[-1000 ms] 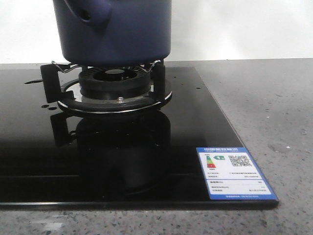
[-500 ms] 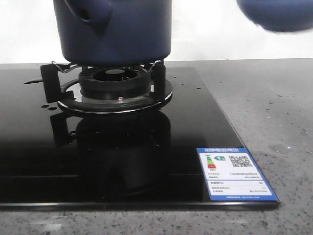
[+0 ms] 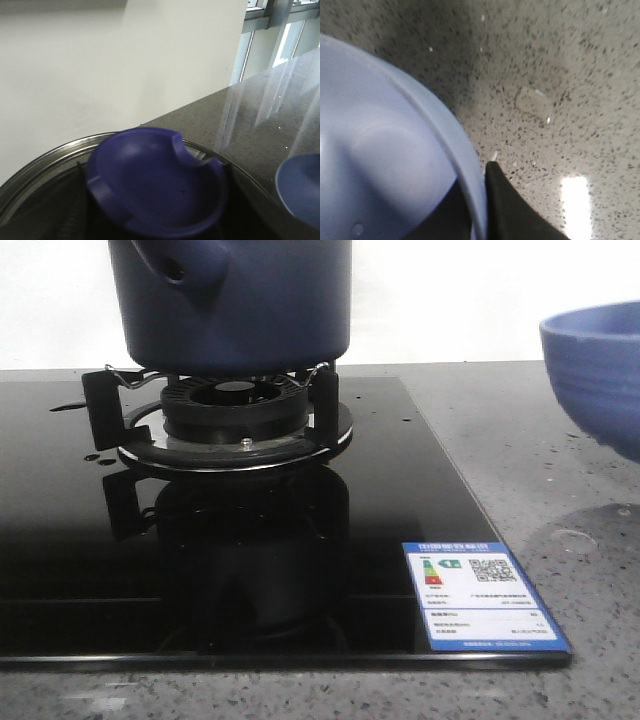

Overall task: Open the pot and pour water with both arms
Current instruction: 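Lower the bowl back onto the counter and open the right gripper, then lower the glass lid onto the pot with the left gripper and release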

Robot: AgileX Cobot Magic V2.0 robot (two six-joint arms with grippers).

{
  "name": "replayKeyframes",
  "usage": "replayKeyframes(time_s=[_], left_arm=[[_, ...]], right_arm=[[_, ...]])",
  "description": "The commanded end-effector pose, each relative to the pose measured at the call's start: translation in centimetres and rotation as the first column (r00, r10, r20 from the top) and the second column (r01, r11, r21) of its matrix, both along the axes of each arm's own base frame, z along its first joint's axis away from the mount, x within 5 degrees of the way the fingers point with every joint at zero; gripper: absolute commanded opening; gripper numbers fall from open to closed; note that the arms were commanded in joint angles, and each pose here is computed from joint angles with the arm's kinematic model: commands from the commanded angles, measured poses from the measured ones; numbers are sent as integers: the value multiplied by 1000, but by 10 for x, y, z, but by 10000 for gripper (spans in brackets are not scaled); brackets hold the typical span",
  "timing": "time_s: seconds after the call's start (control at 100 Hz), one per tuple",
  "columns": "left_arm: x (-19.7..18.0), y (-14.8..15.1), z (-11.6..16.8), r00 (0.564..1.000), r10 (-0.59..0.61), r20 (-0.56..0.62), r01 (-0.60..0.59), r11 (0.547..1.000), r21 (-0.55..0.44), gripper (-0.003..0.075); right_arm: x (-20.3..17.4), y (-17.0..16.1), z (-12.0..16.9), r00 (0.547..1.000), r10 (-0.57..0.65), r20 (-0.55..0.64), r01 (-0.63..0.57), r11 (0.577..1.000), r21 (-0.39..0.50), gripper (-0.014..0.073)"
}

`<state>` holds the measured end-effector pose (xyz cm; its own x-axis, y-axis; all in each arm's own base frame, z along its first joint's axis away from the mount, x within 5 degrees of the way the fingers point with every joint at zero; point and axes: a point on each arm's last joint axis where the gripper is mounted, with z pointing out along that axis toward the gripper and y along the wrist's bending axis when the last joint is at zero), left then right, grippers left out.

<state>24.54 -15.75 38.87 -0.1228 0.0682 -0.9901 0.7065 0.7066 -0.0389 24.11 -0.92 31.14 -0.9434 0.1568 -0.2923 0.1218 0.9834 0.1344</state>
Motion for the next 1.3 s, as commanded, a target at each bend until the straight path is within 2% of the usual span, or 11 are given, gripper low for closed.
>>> replayKeyframes(time_s=[0.0, 0.54, 0.61, 0.8, 0.97, 1.06, 1.15, 1.25, 1.29], left_arm=[[-2, -2, 21, 999, -9, 42, 12, 999, -52, 273], [10, -9, 21, 999, -5, 37, 7, 999, -50, 273], [10, -9, 21, 999, -5, 38, 7, 999, -48, 273], [10, -8, 21, 999, -2, 39, 3, 999, -46, 273], [10, -8, 21, 999, -2, 39, 3, 999, -46, 273], [10, -8, 21, 999, -2, 40, 3, 999, -44, 273], [11, -8, 21, 999, 0, 40, 2, 999, -44, 273], [12, -6, 18, 999, 7, 33, -6, 999, -40, 273], [13, -4, 16, 1000, 14, 27, -13, 999, -39, 273]], right_arm=[[-3, 0, 9, 998, 4, 70, -4, 1000, 3, -62], [-3, 0, 2, 997, 2, 71, -2, 1000, -1, -50], [-4, 0, 2, 998, 2, 70, -2, 1000, -1, 0], [-3, 0, 2, 997, 1, 79, -1, 1000, -2, 216], [-3, -1, 6, 994, -1, 110, 1, 1000, -7, 267], [-8, 0, 22, 986, 0, 169, 2, 1000, -12, 268], [-18, 1, 50, 962, 1, 273, 3, 1000, -16, 268], [-38, 4, 88, 907, 0, 422, 3, 1000, -8, 268], [-48, 6, 105, 871, -1, 491, 3, 1000, -3, 267]])
